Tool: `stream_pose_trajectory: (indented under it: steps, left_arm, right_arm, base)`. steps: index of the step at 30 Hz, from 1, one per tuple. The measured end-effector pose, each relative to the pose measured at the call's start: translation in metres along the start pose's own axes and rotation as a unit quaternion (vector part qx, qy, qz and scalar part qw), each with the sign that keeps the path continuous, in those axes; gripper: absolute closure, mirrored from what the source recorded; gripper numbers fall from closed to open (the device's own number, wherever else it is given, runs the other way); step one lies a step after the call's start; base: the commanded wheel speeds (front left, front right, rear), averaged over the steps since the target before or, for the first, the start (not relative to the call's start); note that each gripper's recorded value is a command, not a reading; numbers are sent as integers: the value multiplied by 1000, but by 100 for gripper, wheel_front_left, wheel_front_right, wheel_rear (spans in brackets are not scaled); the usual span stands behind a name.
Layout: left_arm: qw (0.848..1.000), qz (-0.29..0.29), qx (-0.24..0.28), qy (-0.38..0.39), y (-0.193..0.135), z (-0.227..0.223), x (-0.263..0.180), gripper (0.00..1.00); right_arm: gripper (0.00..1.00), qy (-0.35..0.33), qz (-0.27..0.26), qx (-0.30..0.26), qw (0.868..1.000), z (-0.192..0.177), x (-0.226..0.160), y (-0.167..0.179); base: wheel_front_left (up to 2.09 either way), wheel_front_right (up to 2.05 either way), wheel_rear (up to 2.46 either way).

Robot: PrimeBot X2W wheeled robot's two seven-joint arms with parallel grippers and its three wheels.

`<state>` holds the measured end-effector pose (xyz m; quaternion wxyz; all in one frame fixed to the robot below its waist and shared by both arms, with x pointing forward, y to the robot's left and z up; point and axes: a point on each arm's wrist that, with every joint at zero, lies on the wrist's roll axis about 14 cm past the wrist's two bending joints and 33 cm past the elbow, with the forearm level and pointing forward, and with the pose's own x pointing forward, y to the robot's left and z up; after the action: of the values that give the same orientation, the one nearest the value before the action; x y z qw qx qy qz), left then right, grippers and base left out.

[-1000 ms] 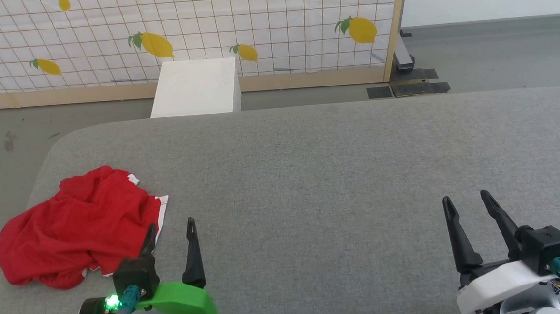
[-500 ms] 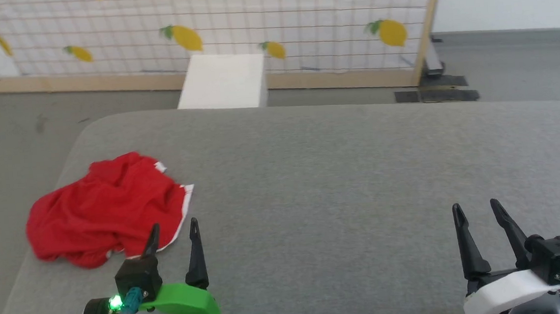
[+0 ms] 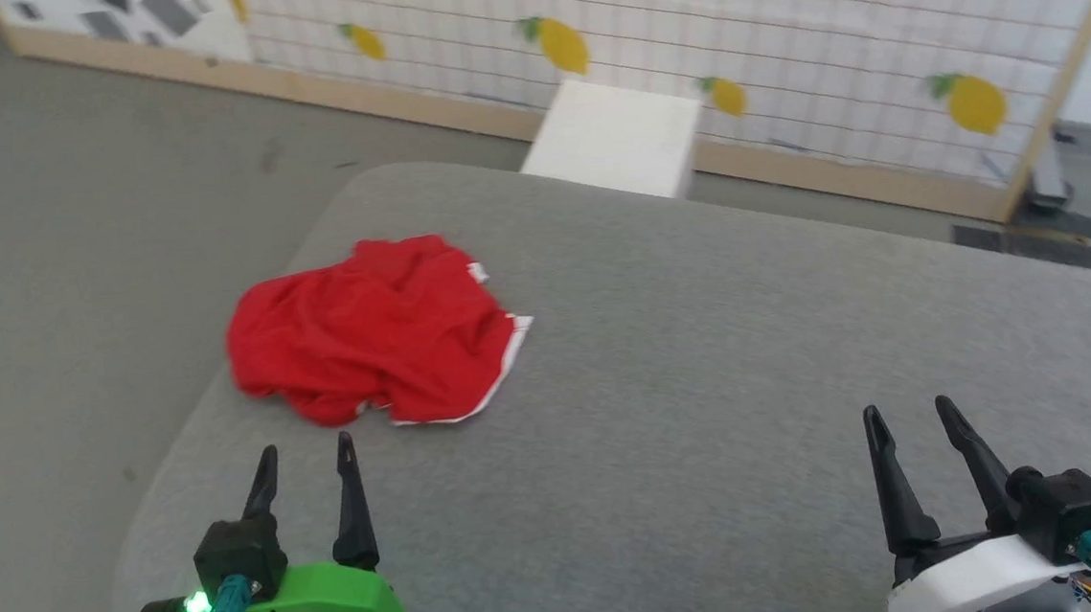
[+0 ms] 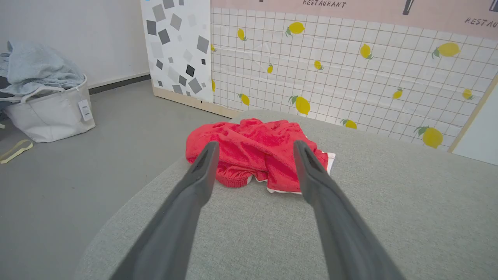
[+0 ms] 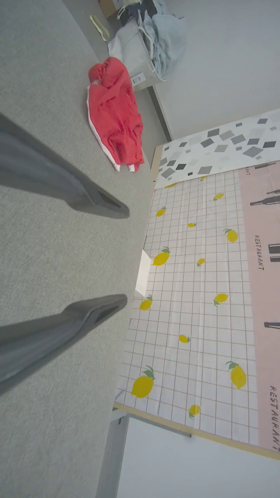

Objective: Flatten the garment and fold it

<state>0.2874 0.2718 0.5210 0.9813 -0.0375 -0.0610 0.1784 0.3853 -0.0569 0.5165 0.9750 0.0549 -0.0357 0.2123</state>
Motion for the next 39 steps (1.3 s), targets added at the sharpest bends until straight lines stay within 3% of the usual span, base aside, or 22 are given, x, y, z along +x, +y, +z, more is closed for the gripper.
stream_pose_trajectory:
  steps: [14, 28, 34, 39]
  left_arm:
    - [995, 97, 2, -10, 62, 4, -41, 0]
    - [995, 97, -2, 1, 59, -2, -36, 0]
    - [996, 89, -6, 19, 51, -5, -10, 0]
    - [997, 71, -15, 38, 38, 4, 49, 0]
  right_arm:
    - [0, 2, 86, 14, 996, -7, 28, 56]
    - [0, 13, 72, 27, 997, -17, 28, 46]
    - [0, 4, 62, 32, 998, -17, 40, 37]
    - [0, -4, 51, 36, 998, -18, 58, 24]
  base:
    - [0, 0, 0]
    - [0, 0, 0]
    - [0, 0, 0]
    - [0, 0, 0]
